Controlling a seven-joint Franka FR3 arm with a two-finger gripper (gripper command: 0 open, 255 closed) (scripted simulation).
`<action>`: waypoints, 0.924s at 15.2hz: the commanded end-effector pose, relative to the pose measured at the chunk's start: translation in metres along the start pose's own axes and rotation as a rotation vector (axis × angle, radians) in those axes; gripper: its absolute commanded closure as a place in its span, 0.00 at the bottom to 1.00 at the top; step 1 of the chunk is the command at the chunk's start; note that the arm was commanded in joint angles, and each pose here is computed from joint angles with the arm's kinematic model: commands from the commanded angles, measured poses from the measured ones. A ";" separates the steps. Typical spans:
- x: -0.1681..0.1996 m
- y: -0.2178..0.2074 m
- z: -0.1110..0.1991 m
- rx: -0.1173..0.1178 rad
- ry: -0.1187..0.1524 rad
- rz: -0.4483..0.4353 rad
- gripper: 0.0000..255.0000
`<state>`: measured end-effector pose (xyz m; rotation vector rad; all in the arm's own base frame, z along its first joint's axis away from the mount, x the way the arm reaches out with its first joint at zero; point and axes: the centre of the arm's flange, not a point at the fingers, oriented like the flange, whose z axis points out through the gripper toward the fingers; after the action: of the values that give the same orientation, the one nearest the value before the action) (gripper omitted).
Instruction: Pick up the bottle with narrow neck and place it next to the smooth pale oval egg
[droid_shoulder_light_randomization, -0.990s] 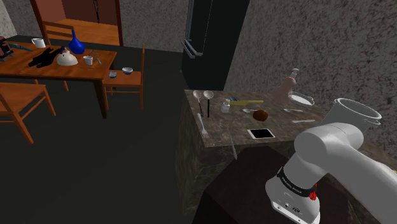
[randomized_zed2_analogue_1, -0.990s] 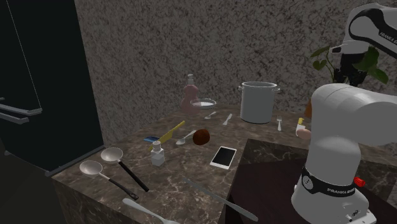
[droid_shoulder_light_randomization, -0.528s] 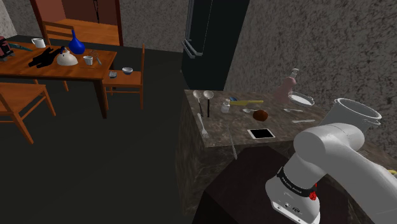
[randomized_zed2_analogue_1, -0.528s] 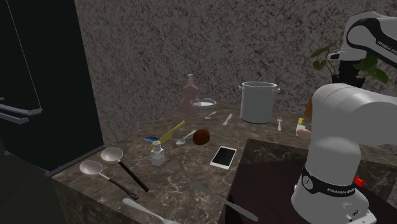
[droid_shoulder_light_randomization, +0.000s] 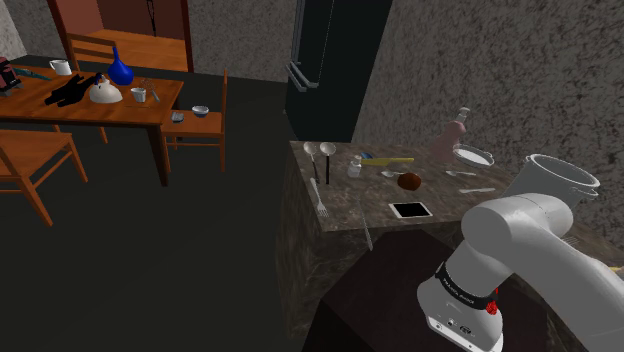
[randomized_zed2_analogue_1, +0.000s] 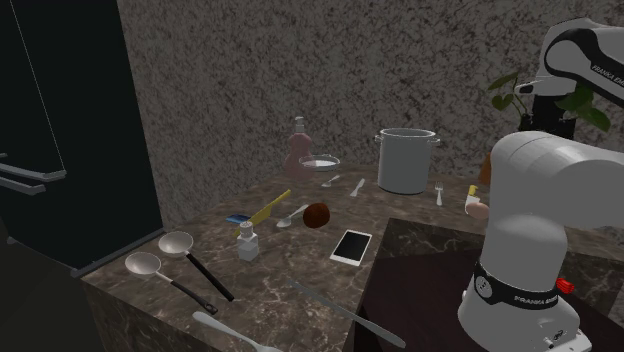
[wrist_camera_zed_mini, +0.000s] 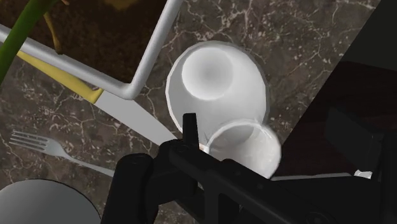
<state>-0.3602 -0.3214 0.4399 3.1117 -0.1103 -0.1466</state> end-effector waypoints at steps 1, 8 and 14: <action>0.000 0.000 0.000 0.000 0.000 0.000 0.00; 0.000 0.000 -0.050 0.000 0.000 0.000 0.00; 0.000 0.000 -0.050 0.000 0.000 0.000 0.00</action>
<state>-0.3554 -0.3203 0.4896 3.1116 -0.1104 -0.1467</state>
